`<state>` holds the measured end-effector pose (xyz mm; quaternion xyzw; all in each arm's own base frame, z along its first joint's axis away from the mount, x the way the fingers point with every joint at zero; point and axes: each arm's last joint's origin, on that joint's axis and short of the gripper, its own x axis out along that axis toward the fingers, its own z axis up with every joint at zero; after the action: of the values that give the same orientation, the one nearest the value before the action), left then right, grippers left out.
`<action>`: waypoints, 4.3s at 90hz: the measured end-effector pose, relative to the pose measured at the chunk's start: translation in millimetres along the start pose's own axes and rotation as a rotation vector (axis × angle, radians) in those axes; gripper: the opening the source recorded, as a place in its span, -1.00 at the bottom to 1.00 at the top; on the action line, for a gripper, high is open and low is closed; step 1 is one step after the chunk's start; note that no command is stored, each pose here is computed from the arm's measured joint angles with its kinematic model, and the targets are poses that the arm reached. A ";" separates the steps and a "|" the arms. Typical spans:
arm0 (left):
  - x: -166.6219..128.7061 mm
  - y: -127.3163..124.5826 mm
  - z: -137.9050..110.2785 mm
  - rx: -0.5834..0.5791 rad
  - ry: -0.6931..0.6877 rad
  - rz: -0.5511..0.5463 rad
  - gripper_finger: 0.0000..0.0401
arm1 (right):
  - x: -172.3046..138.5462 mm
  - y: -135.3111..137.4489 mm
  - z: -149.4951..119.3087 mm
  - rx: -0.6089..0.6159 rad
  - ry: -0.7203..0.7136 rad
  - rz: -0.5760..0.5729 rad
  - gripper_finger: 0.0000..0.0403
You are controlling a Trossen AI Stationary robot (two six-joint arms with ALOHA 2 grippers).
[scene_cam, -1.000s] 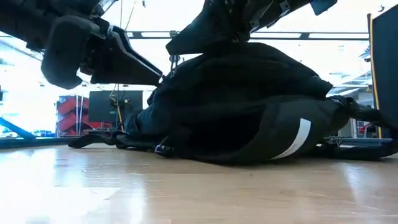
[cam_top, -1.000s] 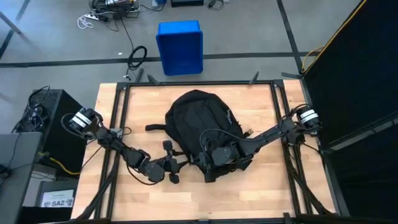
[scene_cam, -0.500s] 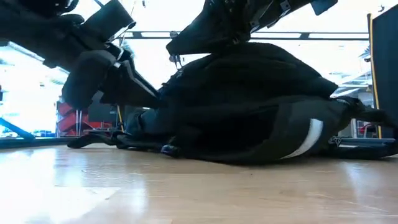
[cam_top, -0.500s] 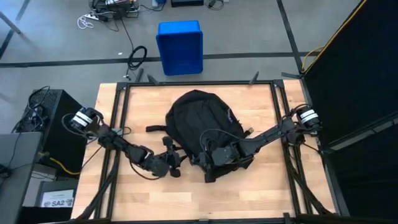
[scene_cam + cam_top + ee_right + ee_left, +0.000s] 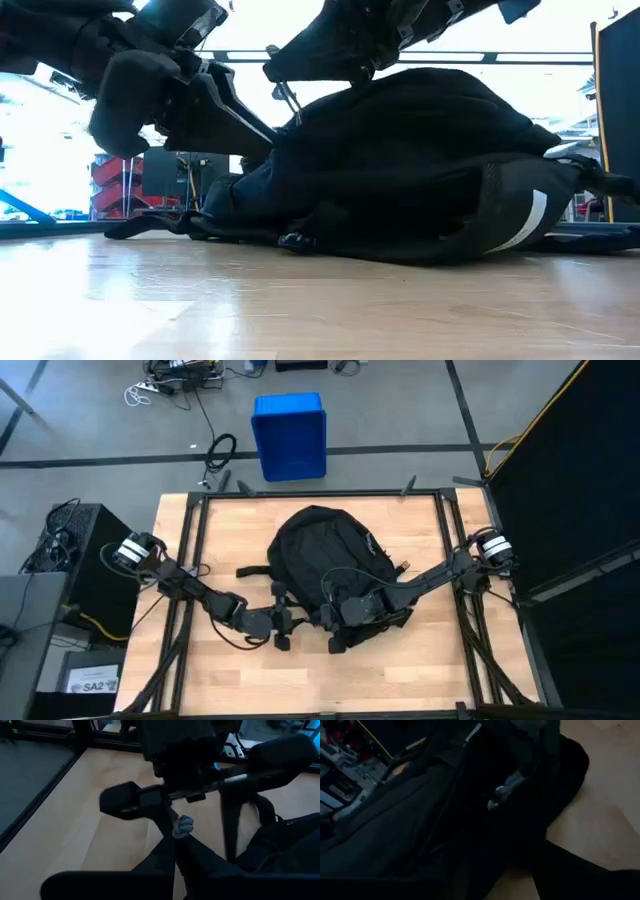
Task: Unpack backpack
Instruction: Open the backpack
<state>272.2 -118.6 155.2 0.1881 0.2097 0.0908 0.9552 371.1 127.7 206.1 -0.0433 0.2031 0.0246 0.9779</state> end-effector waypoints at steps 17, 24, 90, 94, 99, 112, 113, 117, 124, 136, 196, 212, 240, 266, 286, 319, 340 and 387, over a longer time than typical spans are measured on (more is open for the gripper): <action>5.5 8.4 2.1 0.057 -0.013 0.041 -0.22 | 0.0 0.3 1.2 0.004 -0.012 0.009 -1.00; 6.9 10.4 3.2 0.069 -0.024 0.037 -0.22 | 0.0 0.2 1.3 0.004 -0.013 0.009 -1.00; 32.8 5.0 -18.3 0.094 0.015 0.072 -0.85 | -1.5 0.8 -1.9 -0.012 0.029 0.011 -1.00; 32.5 5.5 -18.3 0.095 0.018 0.082 -0.92 | -3.1 2.4 -3.7 -0.009 0.054 0.014 -1.00; 31.9 5.3 -18.0 0.096 0.020 0.101 -0.94 | -6.4 6.1 -6.0 -0.010 0.092 0.023 -1.00; 29.6 3.7 -20.5 0.122 0.054 0.150 -0.98 | -20.2 19.9 -10.2 -0.011 0.181 0.052 -1.00; 29.5 3.7 -21.0 0.125 0.059 0.155 -0.98 | -21.3 21.4 -10.1 -0.009 0.183 0.058 -1.00; 29.0 3.8 -22.8 0.135 0.074 0.171 -0.98 | -27.1 28.6 -11.0 -0.014 0.205 0.083 -1.00; 28.3 4.3 -23.5 0.140 0.084 0.190 -0.99 | -35.7 40.3 -14.5 -0.023 0.249 0.121 -1.00; 25.8 6.1 -22.2 0.123 0.092 0.188 -0.99 | -48.7 56.2 -19.4 -0.046 0.300 0.140 -1.00; 23.6 10.0 -12.3 0.064 0.033 0.240 -1.00 | -27.6 22.2 -60.8 0.407 0.097 -0.150 -0.52; 23.6 10.0 -11.9 0.056 0.028 0.239 -1.00 | -33.0 9.1 -78.5 0.590 -0.071 -0.084 -0.36; 25.2 12.9 -12.3 0.046 0.032 0.256 -1.00 | -50.9 17.7 -71.3 0.424 -0.151 0.189 -0.26; 27.3 16.8 -11.6 0.013 0.029 0.273 -1.00 | -57.6 63.8 -65.4 -0.178 -0.104 -0.055 -0.31; 27.7 18.0 -9.6 -0.016 0.010 0.279 -1.00 | -25.5 78.3 -71.0 -0.438 0.028 -0.271 -0.17; 28.0 17.1 -9.1 -0.030 -0.001 0.245 -1.00 | 16.5 81.1 -74.9 -0.712 0.137 -0.593 0.14; 28.1 17.0 -9.0 -0.040 -0.003 0.237 -1.00 | 29.6 69.2 -88.4 -0.729 0.196 -0.674 0.20; 28.3 16.5 -9.2 -0.053 -0.006 0.219 -1.00 | 28.1 63.7 -84.8 -0.841 0.274 -0.819 0.00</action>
<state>291.9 -93.4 143.6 0.1848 0.1826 0.1997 0.9448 359.2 183.9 112.6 -0.5038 0.2670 -0.2814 0.7718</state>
